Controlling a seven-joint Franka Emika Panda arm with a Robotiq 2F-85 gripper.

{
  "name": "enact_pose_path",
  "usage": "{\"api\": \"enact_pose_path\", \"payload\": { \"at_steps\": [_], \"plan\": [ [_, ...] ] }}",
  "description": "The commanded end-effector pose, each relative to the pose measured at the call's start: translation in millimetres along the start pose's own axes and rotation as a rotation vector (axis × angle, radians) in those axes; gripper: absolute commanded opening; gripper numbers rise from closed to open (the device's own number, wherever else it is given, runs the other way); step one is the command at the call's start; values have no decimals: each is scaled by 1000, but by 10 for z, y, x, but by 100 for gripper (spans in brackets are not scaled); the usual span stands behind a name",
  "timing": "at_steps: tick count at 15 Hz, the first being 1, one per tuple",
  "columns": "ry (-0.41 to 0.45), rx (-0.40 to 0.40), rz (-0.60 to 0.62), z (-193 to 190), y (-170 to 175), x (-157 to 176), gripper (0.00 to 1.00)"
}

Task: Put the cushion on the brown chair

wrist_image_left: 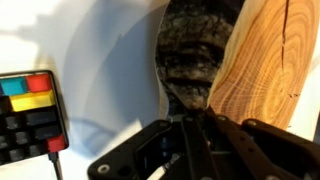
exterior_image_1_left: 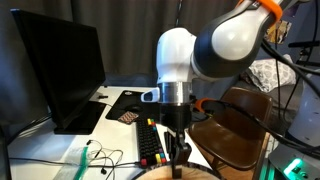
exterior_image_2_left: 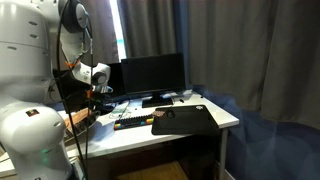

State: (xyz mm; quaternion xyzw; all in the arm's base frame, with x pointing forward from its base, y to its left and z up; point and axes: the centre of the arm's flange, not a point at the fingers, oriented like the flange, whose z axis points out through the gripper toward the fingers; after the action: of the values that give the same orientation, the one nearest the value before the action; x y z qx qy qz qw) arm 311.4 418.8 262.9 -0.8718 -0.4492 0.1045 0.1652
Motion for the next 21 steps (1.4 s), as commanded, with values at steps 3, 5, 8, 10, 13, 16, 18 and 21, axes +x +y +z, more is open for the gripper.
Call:
{"api": "enact_pose_path", "payload": {
  "at_steps": [3, 5, 8, 10, 13, 16, 18, 21],
  "plan": [
    [27, -44, 40, -185, -65, -140, 10],
    [18, -35, 42, -132, -47, -133, 10],
    [62, -24, 93, -274, 9, -141, 3],
    [159, -33, 180, -547, 88, -250, 3],
    [270, -17, 284, -967, 223, -452, 3],
    [377, -25, 401, -1222, 242, -701, 3],
    [437, -52, 474, -1274, 208, -889, 3],
    [561, -42, 558, -1362, 108, -1266, 3]
  ]
}}
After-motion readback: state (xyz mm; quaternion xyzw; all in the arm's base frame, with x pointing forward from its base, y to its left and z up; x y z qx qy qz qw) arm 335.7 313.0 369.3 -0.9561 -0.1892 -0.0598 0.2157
